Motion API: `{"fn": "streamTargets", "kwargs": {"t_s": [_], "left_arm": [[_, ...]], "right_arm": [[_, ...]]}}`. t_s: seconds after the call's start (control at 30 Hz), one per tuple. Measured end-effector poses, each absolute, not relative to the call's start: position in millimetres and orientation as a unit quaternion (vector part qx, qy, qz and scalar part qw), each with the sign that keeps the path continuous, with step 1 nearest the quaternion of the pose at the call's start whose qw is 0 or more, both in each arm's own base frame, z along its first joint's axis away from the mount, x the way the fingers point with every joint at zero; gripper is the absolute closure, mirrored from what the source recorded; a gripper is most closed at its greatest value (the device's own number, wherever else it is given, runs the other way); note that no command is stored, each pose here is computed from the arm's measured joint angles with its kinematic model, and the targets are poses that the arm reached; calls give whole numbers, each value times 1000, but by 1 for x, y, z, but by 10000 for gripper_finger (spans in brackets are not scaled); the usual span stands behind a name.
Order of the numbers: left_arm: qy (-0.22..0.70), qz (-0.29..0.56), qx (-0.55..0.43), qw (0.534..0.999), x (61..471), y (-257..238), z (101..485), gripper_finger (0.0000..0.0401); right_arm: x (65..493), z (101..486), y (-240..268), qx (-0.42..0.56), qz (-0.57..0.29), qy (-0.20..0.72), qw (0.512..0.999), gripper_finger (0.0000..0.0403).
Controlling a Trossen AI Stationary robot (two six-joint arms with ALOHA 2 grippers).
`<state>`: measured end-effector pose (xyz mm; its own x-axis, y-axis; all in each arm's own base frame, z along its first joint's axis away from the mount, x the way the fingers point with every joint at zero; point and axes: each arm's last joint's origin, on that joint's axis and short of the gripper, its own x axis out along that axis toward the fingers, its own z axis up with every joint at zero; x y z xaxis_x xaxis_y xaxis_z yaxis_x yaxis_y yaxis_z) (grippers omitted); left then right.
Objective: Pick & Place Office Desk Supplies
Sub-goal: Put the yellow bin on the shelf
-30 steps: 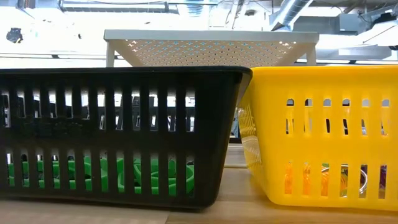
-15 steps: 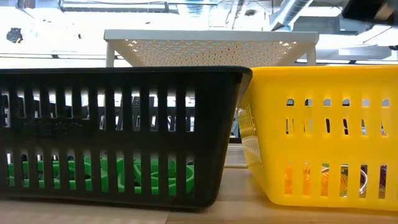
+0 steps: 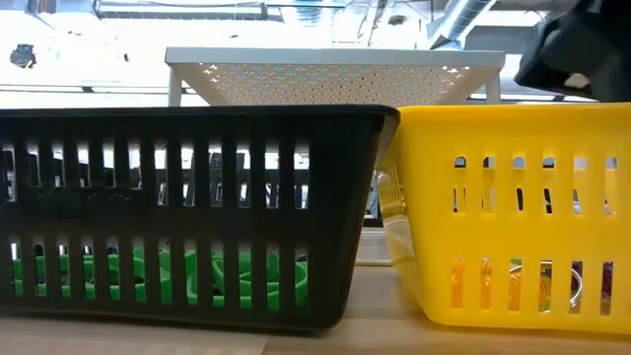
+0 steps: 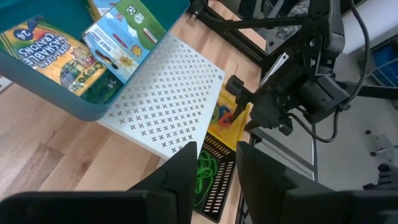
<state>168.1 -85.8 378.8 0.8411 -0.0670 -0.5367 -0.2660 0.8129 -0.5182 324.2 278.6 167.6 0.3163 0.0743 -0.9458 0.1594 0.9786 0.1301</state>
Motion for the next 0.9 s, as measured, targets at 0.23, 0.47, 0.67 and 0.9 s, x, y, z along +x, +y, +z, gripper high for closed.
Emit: {"fn": "streamTargets", "kwargs": {"t_s": [0.23,0.47,0.67,0.9], "left_arm": [[276,55,-302,911,168,-86,379,294],[277,55,-302,911,168,-86,379,294],[277,55,-302,911,168,-86,379,295],[277,53,-295,913,168,-86,379,295]], "right_arm": [[321,160,275,79,-19,594,801,354],[317,159,277,72,-7,597,799,398],[305,191,303,60,34,597,800,400],[287,245,334,30,91,573,814,401]]}}
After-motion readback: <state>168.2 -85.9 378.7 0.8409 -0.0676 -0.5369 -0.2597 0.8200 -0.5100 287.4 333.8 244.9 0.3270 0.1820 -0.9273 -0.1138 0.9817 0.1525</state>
